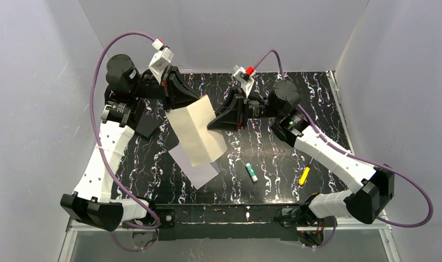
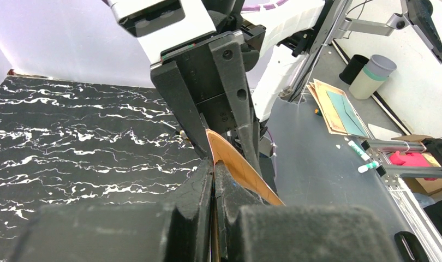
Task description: Place the letter into the envelope and seal it
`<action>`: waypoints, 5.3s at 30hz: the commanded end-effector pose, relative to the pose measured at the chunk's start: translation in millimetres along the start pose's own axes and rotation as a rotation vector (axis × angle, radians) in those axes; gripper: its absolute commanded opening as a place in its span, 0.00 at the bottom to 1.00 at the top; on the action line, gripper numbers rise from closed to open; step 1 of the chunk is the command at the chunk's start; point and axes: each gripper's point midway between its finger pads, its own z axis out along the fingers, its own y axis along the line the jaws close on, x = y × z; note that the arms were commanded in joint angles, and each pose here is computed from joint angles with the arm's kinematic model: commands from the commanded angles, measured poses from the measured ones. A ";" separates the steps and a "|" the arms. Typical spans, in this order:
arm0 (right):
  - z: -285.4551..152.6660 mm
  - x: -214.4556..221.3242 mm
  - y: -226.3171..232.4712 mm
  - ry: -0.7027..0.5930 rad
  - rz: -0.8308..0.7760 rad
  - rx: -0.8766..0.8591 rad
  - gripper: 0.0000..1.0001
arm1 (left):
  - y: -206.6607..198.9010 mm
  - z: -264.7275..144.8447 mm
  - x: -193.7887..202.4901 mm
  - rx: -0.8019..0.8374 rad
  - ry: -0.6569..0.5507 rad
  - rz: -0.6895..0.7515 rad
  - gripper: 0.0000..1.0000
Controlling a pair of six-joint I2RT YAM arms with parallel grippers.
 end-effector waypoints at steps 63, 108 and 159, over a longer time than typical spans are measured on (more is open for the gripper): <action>1.6 -14.5 2.3 -0.039 -0.021 -0.051 0.03 | -19.0 -5.1 -26.0 -0.056 -0.040 0.137 0.00; -9.8 -122.5 -36.0 -0.500 -0.006 0.284 0.01 | 21.8 -50.8 -22.4 -0.395 -0.277 -0.285 0.98; -102.0 -85.5 -170.0 -0.909 0.866 1.155 0.01 | 97.8 -42.8 56.9 -0.661 -0.029 0.164 0.94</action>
